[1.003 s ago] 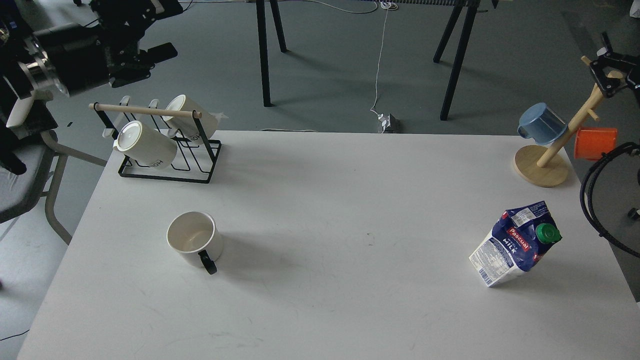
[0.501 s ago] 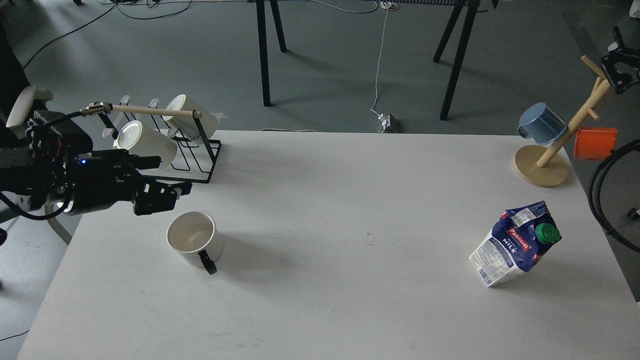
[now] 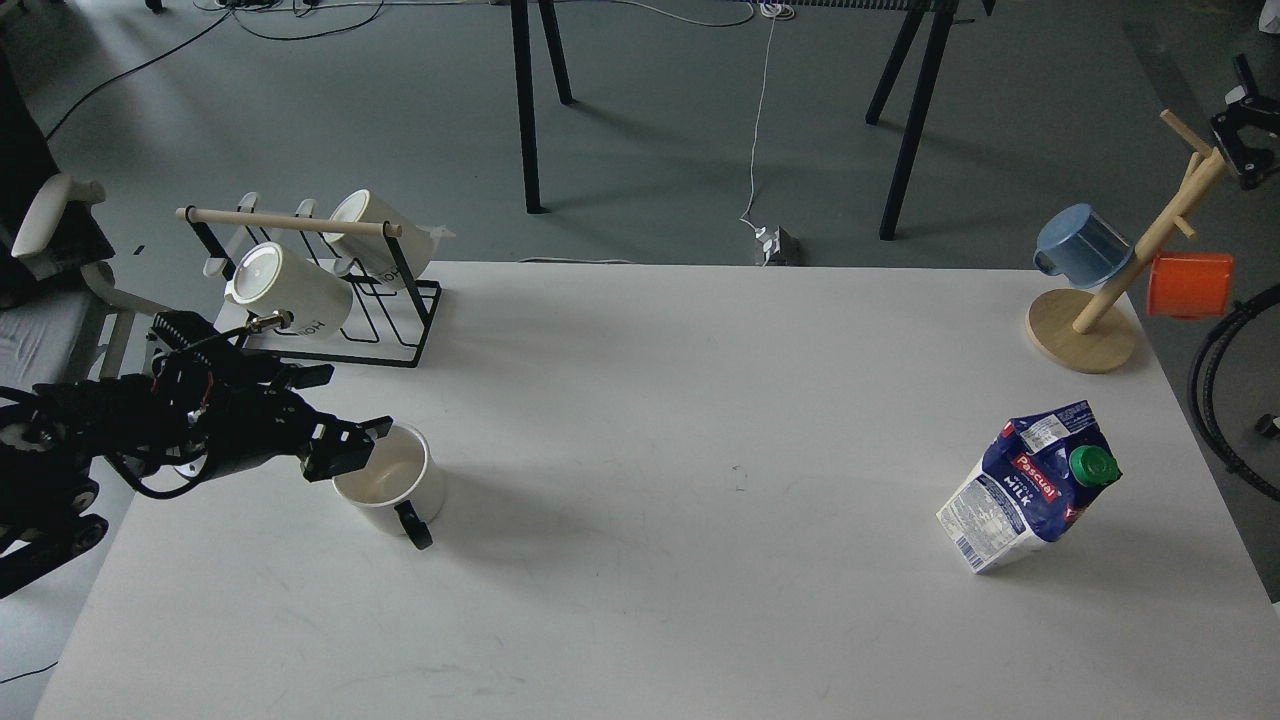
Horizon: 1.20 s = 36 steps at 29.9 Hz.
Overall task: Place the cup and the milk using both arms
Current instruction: 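Lower the left gripper and grasp the black-and-white mug, then carry the mug with the left gripper toward the table center and set it down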
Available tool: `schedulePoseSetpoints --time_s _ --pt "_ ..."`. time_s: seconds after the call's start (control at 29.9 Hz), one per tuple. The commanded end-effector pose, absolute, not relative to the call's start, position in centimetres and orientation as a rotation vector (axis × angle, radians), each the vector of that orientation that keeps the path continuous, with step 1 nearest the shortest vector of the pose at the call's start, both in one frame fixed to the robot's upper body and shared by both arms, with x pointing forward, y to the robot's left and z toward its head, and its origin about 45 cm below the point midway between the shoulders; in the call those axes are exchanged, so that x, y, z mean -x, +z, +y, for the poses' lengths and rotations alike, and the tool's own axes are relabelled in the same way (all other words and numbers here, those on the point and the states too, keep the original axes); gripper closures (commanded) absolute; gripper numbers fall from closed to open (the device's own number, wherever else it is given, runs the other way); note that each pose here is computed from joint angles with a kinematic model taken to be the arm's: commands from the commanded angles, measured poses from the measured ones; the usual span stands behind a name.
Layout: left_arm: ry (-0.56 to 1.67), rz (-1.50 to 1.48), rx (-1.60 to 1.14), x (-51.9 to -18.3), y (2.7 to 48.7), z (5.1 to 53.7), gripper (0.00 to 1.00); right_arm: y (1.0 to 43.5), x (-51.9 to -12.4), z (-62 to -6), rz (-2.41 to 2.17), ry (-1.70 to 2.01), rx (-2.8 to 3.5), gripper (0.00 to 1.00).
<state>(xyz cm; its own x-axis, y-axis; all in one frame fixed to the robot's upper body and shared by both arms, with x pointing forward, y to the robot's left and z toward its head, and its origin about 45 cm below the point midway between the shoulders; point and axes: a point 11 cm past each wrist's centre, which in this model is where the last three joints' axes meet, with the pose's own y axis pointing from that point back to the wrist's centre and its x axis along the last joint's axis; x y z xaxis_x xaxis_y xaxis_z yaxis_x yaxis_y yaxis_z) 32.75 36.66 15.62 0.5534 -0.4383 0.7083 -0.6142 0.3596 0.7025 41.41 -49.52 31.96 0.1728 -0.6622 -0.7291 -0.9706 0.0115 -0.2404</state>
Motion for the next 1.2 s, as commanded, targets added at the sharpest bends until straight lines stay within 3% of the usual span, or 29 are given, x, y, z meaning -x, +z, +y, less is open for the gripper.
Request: schedulePoseSetpoints --time_s 0.0,0.47,0.53,0.64,0.67,0.84,0.97,1.17 --pt "0.147 -1.027 -1.288 -32.9 14.4 37.2 0.11 32.2 -41.2 -50.1 1.577 0.525 1.720 0.00" --pt "0.129 -0.988 -1.269 -32.4 12.7 36.5 0.33 31.2 -40.5 -50.7 1.617 0.541 1.734 0.00" --pt "0.123 -0.986 -1.258 -32.2 12.6 36.4 0.41 31.2 -40.5 -50.6 1.619 0.543 1.736 0.00" --pt "0.106 -0.970 -1.242 -31.5 12.1 36.3 0.64 31.1 -40.5 -50.6 1.620 0.545 1.738 0.00" --pt "0.102 -0.968 -1.239 -31.4 12.0 36.3 0.67 31.1 -40.5 -50.6 1.620 0.545 1.738 0.00" --pt "0.100 -0.968 -1.233 -31.3 12.0 36.3 0.75 31.2 -40.5 -51.0 1.627 0.538 1.727 0.00" --pt "0.097 -0.965 -1.237 -31.4 12.2 36.4 0.91 31.4 -40.3 -51.4 1.634 0.525 1.718 0.00" --pt "0.088 -0.979 -1.196 -32.5 13.7 35.2 0.96 32.2 -40.0 -52.2 1.649 0.499 1.717 0.00"
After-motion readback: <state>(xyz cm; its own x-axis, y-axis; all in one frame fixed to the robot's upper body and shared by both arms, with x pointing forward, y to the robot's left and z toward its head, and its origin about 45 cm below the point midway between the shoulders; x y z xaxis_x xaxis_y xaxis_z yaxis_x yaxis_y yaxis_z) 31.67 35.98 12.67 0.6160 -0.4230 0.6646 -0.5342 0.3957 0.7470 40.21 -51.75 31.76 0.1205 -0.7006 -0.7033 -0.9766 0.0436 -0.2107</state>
